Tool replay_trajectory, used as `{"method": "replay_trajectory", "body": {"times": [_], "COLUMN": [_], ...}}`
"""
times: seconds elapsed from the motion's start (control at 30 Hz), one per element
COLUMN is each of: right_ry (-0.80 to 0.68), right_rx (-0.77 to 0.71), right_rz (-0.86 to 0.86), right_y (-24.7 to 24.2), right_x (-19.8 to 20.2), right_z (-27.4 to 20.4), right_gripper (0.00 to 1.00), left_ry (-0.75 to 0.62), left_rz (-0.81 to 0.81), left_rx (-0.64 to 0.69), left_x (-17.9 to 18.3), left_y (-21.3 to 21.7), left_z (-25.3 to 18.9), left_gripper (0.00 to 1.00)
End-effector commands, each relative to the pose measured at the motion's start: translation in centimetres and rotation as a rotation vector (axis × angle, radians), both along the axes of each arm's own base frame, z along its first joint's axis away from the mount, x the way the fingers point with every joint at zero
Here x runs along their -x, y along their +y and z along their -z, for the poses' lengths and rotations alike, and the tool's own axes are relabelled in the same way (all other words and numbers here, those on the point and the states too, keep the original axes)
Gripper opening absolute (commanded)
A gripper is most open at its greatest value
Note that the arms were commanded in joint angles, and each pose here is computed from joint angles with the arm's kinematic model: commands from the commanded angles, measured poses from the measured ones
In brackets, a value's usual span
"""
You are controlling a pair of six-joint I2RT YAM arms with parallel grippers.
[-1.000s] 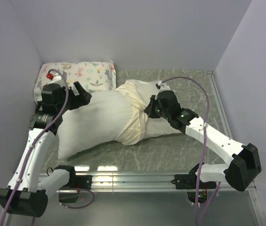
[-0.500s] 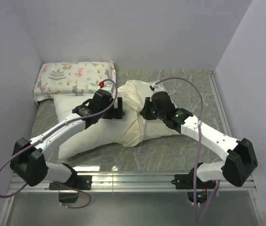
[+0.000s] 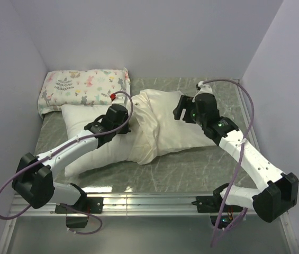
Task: Remove the pillowcase from the pillow
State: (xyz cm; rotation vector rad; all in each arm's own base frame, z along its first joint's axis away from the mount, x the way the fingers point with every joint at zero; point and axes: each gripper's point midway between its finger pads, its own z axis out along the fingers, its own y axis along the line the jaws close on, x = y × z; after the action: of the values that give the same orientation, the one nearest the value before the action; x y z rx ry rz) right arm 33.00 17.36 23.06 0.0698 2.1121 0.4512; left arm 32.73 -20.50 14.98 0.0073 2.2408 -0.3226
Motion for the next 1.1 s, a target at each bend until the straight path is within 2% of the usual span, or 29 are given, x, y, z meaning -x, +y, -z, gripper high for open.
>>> {"method": "replay_trajectory", "body": {"times": [0.0,0.23,0.33,0.4,0.43,0.47,0.5,0.53,0.7,0.83,1.07], "right_ry": [-0.016,0.093,0.116,0.127,0.146,0.144,0.146,0.136,0.084,0.042,-0.031], "right_rx": [-0.003,-0.002,0.007,0.013,0.038,0.038,0.041,0.04,0.014,-0.005,-0.082], "right_rz": [0.022,-0.038,-0.038,-0.038,-0.009,-0.009,0.013,0.03,0.109,0.17,0.313], "right_y": [-1.7,-0.5,-0.6,-0.7,-1.5,-1.5,-2.2,-2.7,-5.4,-7.6,-12.5], "right_x": [-0.6,0.1,0.3,0.4,0.3,0.3,0.1,0.1,-0.3,-0.5,-1.2], "right_z": [-0.6,4.8,6.5,7.1,7.8,7.7,7.7,7.2,4.5,2.3,-1.7], "right_gripper": [0.84,0.84,0.79,0.53,0.16,0.16,0.07,0.04,0.0,0.0,0.0], "left_ry": [0.151,0.14,0.113,0.101,0.087,0.076,0.064,0.059,-0.028,-0.094,-0.235], "left_rz": [-0.006,0.008,0.015,0.021,0.024,0.026,0.012,0.0,-0.089,-0.233,-0.43], "left_rx": [-0.104,-0.087,-0.072,-0.061,-0.06,-0.056,-0.067,-0.077,-0.039,0.018,0.074], "left_x": [2.9,2.4,1.9,1.6,1.4,1.2,0.9,0.9,0.0,-0.8,0.7], "left_y": [2.4,1.8,1.4,1.0,1.0,0.8,1.2,1.8,5.5,11.6,18.9], "left_z": [4.5,3.4,1.9,0.9,-0.2,-0.7,-1.2,-1.7,-5.9,-8.6,-13.5], "left_gripper": [0.0,0.0,0.0,0.0,0.0,0.0,0.0,0.0,0.0,0.0,0.0]}}
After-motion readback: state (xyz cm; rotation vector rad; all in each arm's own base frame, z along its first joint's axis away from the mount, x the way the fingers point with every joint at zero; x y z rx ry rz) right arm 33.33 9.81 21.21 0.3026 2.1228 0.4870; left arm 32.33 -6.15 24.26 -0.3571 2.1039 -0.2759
